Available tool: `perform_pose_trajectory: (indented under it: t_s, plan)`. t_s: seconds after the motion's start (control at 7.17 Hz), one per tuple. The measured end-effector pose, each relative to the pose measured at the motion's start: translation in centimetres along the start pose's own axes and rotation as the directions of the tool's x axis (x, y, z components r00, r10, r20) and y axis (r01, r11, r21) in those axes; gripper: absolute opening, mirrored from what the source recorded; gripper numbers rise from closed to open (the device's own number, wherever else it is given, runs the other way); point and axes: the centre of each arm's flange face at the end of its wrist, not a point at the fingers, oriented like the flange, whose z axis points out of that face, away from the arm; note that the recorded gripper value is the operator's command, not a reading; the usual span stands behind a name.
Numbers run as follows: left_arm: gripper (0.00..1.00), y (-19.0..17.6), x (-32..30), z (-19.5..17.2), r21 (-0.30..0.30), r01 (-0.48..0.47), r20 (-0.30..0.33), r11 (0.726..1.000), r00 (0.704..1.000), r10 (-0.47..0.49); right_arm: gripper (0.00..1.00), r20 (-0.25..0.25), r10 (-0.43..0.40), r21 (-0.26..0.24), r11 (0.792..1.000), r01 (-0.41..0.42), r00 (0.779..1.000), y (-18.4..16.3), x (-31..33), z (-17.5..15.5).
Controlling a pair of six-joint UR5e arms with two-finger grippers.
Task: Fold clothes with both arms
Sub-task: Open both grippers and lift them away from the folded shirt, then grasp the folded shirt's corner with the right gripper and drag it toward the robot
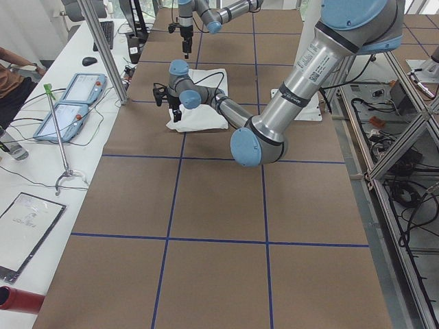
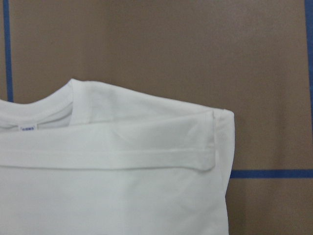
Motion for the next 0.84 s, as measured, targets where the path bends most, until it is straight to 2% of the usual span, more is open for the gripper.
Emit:
perform_pose_trajectory:
  t_s: [0.28,0.56,0.84]
  plan:
    - [0.99,1.3,0.3,-3.1,0.004,-0.009,-0.023,1.000,1.000,0.009,1.00,-0.028,0.029,-0.008,1.000,-0.029,0.999,6.1,0.1,2.5]
    - [0.99,1.7,-0.1,-3.4,0.002,-0.012,-0.021,1.000,1.000,0.013,1.00,-0.083,0.031,-0.025,0.999,-0.033,0.996,10.6,-0.2,6.6]
    - [0.99,1.7,-1.4,-2.8,0.000,-0.015,-0.006,1.000,1.000,0.015,0.99,-0.111,0.012,-0.037,0.999,-0.017,0.994,12.8,-0.3,8.6]
